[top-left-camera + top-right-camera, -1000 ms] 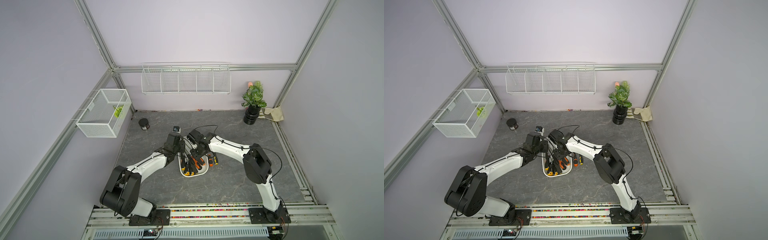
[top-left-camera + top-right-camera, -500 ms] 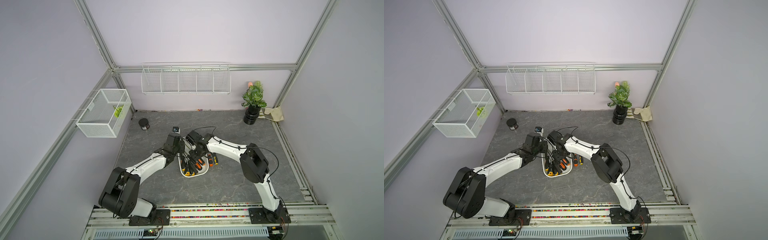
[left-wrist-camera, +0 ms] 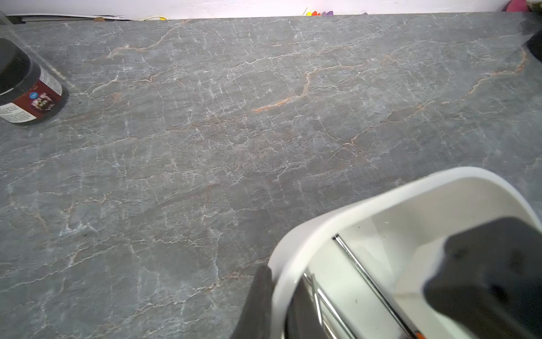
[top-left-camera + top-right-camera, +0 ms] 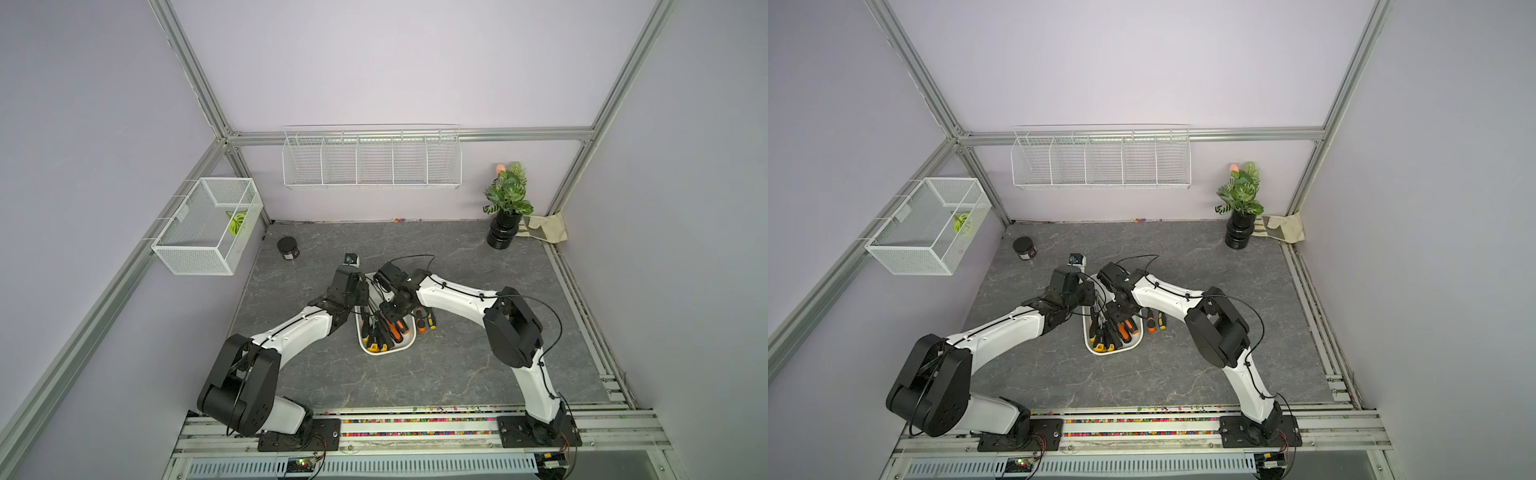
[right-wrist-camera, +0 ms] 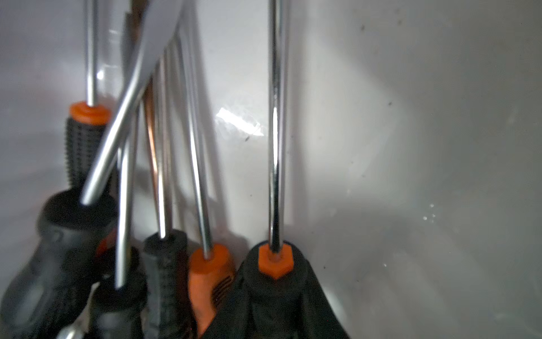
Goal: Take out the screwdriver from the storage box
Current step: Pick up the screwdriver from the storage box.
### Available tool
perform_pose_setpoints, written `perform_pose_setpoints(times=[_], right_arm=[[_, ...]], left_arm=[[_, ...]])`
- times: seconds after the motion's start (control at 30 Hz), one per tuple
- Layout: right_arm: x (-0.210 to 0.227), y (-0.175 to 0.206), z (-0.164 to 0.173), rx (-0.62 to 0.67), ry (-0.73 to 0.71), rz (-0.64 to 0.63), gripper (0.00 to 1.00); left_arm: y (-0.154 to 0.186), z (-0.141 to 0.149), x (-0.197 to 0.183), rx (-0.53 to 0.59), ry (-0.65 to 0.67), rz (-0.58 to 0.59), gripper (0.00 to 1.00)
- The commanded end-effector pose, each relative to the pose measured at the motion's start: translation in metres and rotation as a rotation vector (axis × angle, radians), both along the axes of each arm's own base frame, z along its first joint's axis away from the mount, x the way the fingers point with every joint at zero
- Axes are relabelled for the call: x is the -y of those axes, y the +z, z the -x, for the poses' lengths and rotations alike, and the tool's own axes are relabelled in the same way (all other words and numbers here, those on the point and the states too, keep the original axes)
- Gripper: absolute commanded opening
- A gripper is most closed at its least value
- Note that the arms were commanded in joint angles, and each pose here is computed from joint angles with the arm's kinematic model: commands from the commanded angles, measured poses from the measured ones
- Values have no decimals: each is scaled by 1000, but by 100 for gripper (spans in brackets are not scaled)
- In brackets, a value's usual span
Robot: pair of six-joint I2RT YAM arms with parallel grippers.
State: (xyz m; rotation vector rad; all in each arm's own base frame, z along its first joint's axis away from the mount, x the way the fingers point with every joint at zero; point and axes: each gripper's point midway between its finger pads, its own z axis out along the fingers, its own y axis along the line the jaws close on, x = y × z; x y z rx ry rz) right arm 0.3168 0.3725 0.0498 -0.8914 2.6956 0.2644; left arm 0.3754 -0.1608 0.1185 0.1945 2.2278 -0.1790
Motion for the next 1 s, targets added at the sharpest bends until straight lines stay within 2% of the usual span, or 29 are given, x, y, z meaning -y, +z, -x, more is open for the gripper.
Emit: perform_pose_setpoints(times=[0.0, 0.13, 0.4, 0.67, 0.8, 0.9, 0.97], right_arm=[[13, 23, -9, 33, -69, -76, 0], [6, 45, -3, 26, -67, -196, 0], [8, 68, 3, 49, -64, -253, 0], [21, 126, 19, 126, -55, -457, 0], [67, 133, 23, 154, -140, -410, 0], [117, 114, 21, 173, -252, -315, 0], [145, 95, 20, 133, -317, -301, 0]], left_arm=[[1, -1, 6, 12, -23, 3, 0], [-1, -2, 7, 4, -22, 7, 0], [-5, -2, 5, -7, -17, -6, 0], [-13, -4, 5, -24, -7, -12, 0], [-12, -4, 5, -22, -9, -14, 0], [-11, -3, 4, -17, -6, -15, 0], [-11, -3, 4, -16, -6, -12, 0]])
